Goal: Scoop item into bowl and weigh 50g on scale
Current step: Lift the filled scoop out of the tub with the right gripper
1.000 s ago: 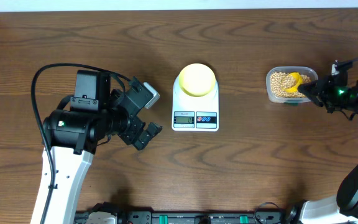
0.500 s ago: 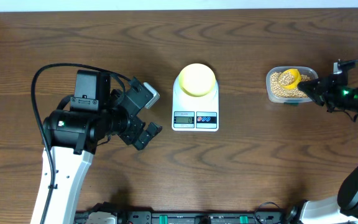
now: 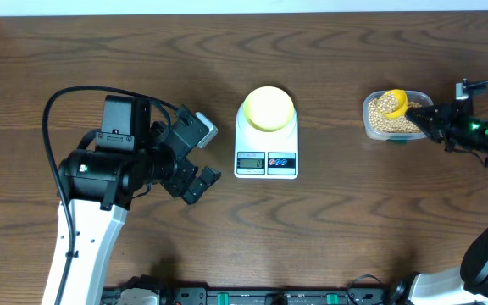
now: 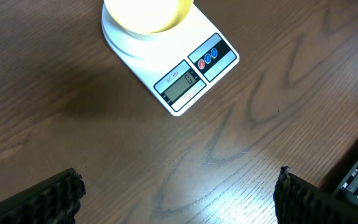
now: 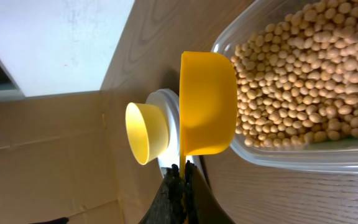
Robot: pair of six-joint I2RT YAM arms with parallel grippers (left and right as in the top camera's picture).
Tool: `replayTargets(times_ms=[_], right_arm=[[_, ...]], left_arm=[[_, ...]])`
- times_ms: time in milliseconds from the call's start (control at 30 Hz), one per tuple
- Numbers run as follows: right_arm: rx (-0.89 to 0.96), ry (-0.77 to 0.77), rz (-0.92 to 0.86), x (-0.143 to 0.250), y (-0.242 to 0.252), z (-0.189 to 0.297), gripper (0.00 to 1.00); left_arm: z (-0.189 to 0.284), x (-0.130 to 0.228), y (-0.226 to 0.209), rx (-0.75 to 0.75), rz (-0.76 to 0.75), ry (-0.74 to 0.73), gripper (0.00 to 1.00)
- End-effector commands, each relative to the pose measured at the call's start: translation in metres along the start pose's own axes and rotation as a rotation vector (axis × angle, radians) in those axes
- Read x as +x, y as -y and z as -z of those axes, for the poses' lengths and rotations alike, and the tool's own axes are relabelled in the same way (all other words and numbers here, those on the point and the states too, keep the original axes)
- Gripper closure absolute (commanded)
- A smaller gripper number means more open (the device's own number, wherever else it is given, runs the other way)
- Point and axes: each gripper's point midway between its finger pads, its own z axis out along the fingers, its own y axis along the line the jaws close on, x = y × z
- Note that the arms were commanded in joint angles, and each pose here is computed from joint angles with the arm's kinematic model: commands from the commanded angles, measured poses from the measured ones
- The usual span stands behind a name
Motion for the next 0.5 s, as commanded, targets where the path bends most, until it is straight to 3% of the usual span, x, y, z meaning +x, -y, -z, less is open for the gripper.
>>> replayTargets(times_ms=[0,467], right_arm=[[-0.052,-0.013,-0.04,0.002,-0.004,0.002,0.99],[-0.09,-0.06,-0.048,0.011,-0.018,-0.01,0.99]], left_arm=[[0.0,0.002,-0.001,-0.005,-0.002,-0.006,0.0],[0.0,0.002,-0.001,-0.005,-0.002,-0.006,0.0]])
